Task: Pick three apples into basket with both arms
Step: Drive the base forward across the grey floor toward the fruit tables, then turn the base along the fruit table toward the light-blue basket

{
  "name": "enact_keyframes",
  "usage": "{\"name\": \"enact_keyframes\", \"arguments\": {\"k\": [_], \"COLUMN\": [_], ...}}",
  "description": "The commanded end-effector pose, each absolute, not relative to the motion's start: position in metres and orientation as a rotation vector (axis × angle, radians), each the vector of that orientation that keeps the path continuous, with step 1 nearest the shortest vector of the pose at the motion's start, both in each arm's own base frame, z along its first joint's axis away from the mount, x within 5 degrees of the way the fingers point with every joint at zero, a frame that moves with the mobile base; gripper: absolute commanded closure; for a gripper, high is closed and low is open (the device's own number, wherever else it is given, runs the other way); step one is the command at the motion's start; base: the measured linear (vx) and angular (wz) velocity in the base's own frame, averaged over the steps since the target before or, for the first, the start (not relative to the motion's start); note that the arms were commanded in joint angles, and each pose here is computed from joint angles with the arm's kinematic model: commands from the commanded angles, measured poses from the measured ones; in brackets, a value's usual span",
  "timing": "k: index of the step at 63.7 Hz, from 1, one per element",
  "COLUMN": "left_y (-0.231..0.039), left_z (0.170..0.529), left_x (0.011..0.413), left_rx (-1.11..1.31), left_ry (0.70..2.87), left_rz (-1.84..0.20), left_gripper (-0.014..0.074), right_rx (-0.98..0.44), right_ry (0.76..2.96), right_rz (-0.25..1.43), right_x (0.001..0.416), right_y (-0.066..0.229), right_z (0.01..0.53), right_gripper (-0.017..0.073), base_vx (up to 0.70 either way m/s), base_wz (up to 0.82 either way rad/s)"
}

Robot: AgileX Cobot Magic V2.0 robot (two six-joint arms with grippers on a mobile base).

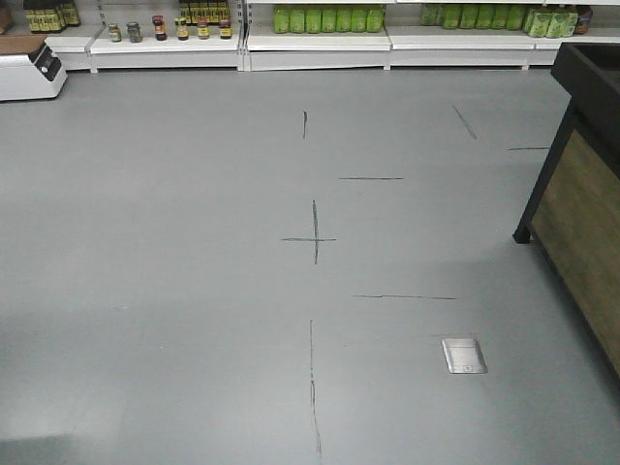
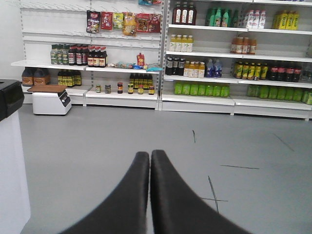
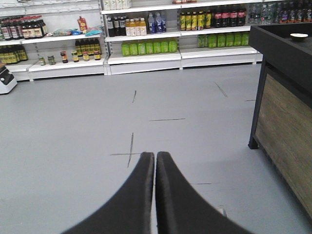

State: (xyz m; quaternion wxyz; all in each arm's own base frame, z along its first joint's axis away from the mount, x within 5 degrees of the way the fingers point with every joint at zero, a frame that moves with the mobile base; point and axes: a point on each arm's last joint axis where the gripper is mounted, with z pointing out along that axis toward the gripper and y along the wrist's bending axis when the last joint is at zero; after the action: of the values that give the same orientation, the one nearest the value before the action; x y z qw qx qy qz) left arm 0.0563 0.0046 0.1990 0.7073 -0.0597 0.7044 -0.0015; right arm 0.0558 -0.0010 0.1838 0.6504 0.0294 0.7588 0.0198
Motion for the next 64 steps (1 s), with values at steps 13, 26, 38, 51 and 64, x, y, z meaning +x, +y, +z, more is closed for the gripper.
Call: {"name": "enact_keyframes", "arguments": {"k": [13, 26, 38, 51, 64], "left_y": [0.0047, 0.0047, 0.0047, 0.0047, 0.0047], "left_z": [0.1987, 0.1987, 0.1987, 0.1987, 0.1987], "left_x": [0.0560, 0.0560, 0.0560, 0.0560, 0.0560], "left_rx": [-0.139, -0.139, -0.139, -0.139, -0.139], "left_ry": [1.497, 1.497, 1.497, 1.497, 1.497], "left_rz": [-0.013, -0.013, -0.013, -0.013, -0.013], "left_gripper": [0.0600, 0.0600, 0.0600, 0.0600, 0.0600], "right_rx": [0.054, 0.054, 0.054, 0.054, 0.054], "right_ry": [1.658, 1.658, 1.658, 1.658, 1.658], "right_rz": [0.032, 0.032, 0.032, 0.032, 0.032], "right_x": [0.0562, 0.0562, 0.0562, 0.0562, 0.0562], "right_y": [-0.0011, -0.0011, -0.0011, -0.0011, -0.0011], "right_z": [0.1861, 0.1861, 0.1861, 0.1861, 0.1861], "right_gripper": [0.0564, 0.0564, 0.0564, 0.0564, 0.0564], "base_vx": [0.22, 0.22, 0.22, 0.21, 0.19], "base_wz": [-0.12, -0.15, -0.16, -0.22, -0.33]}}
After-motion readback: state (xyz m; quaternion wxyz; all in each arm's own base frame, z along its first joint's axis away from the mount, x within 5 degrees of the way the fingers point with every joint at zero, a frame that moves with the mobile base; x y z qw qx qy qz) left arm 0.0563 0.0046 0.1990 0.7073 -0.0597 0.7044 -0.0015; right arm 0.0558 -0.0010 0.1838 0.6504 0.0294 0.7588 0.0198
